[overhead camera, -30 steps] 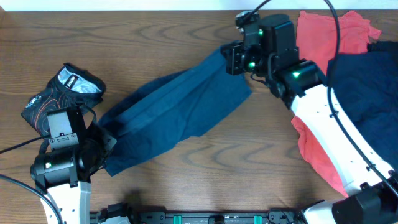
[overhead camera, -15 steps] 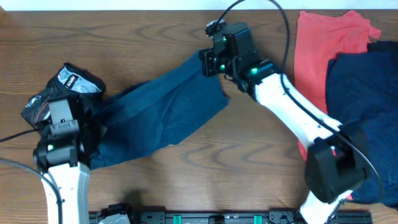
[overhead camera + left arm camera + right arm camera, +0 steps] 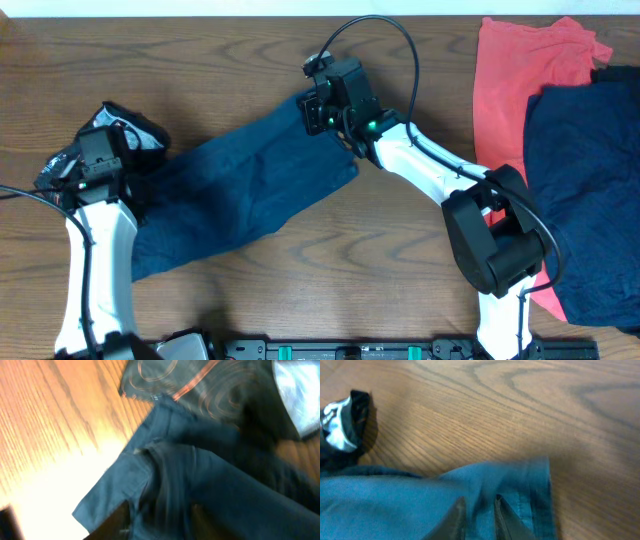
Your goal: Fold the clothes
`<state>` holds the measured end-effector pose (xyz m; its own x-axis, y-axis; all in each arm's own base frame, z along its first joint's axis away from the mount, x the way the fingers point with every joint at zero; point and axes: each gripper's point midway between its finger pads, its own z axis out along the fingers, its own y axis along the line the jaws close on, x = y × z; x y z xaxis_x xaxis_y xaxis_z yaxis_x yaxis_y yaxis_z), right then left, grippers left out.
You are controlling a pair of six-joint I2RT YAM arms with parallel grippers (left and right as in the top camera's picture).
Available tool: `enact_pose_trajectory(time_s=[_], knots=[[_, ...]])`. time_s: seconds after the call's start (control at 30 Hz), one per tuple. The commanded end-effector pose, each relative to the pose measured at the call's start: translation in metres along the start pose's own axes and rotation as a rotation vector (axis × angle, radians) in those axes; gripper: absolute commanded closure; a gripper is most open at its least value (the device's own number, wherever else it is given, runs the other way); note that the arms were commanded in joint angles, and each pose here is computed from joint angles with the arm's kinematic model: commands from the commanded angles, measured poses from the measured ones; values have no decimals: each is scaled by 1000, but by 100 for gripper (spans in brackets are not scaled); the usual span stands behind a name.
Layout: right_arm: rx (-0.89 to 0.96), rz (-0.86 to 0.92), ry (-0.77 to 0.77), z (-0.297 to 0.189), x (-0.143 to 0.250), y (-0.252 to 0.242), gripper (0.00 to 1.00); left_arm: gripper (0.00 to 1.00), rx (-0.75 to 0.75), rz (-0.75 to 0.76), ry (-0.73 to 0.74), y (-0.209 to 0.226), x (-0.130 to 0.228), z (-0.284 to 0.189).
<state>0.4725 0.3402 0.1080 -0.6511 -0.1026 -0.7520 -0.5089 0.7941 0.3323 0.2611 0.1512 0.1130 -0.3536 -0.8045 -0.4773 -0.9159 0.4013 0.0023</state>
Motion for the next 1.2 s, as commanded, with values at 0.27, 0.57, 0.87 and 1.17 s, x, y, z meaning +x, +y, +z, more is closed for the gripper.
enact_pose_trajectory(time_s=[0.27,0.57,0.87,1.17], knots=[[72,54,128,-12,23,-33,62,36,66,-13,83,-7,-2,28],[32,14,481,-26,113,-27,70,42,63,21,262,-4,38,34],[195,71,746,-41,186,-63,74,43,-50,62,400,14,78,67],[568,122,930,-105,211,-131,76,47,-4,209,505,-7,116,68]])
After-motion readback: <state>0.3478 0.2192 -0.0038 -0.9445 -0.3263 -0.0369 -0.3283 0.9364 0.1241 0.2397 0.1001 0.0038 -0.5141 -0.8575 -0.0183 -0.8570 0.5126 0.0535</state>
